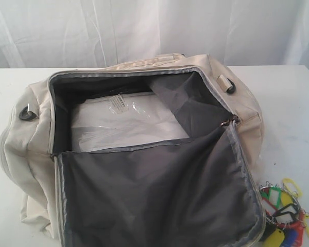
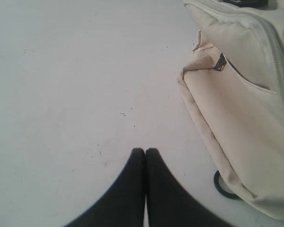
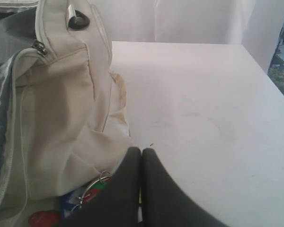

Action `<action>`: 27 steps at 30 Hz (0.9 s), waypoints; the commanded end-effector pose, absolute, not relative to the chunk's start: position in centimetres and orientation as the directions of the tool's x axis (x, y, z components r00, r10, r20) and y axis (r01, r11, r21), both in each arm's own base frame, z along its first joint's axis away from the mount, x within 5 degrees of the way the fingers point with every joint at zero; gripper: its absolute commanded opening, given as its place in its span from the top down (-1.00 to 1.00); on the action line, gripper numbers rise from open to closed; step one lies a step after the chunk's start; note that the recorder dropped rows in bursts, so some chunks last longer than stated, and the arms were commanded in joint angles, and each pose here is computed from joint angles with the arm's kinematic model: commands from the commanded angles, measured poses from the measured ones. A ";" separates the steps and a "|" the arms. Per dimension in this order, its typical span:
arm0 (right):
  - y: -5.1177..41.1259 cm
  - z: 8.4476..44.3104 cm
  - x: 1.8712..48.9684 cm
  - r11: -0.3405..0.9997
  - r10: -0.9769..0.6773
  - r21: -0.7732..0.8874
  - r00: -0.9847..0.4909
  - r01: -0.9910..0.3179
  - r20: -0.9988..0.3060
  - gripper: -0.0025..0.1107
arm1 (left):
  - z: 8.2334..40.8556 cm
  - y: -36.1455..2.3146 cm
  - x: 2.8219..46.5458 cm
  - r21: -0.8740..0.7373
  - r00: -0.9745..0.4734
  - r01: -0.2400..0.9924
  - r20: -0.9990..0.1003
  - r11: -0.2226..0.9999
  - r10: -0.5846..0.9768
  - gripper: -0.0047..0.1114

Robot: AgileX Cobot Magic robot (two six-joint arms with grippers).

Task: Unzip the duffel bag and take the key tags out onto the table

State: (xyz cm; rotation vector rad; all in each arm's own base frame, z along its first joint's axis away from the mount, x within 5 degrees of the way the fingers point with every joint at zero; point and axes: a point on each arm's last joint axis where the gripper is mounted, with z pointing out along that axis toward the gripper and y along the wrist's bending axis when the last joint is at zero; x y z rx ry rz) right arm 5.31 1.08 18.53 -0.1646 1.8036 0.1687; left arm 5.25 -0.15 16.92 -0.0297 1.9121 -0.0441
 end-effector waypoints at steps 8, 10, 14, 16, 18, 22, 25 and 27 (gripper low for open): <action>1.1 18.3 5.2 0.978 -0.039 0.014 -0.247 -0.210 -0.968 0.96 | 16.8 -0.1 5.2 -0.043 -0.332 -0.001 -0.942 0.999 -0.040 0.92; 1.1 18.2 5.2 0.978 -0.040 0.014 -0.251 -0.209 -0.967 0.96 | 16.8 -0.1 5.2 -0.043 -0.332 -0.001 -0.942 0.999 -0.040 0.92; 1.1 18.2 5.2 0.978 -0.041 0.014 -0.253 -0.209 -0.967 0.96 | 16.8 -0.1 5.2 -0.043 -0.332 -0.001 -0.942 0.999 -0.040 0.92; 1.1 18.2 5.2 0.978 -0.041 0.014 -0.253 -0.209 -0.967 0.96 | 16.8 -0.1 5.2 -0.043 -0.332 -0.001 -0.942 0.999 -0.040 0.92; 1.1 18.2 5.2 0.978 -0.041 0.014 -0.253 -0.209 -0.967 0.96 | 16.8 -0.1 5.2 -0.043 -0.332 -0.001 -0.942 0.999 -0.040 0.92; 1.1 18.2 5.2 0.978 -0.041 0.014 -0.253 -0.209 -0.967 0.96 | 16.8 -0.1 5.2 -0.043 -0.332 -0.001 -0.942 0.999 -0.040 0.92; 1.1 18.2 5.2 0.978 -0.041 0.014 -0.253 -0.209 -0.967 0.96 | 16.8 -0.1 5.2 -0.043 -0.332 -0.001 -0.942 0.999 -0.040 0.92; 1.1 18.2 5.2 0.978 -0.041 0.014 -0.253 -0.209 -0.967 0.96 | 16.8 -0.1 5.2 -0.043 -0.332 -0.001 -0.942 0.999 -0.040 0.92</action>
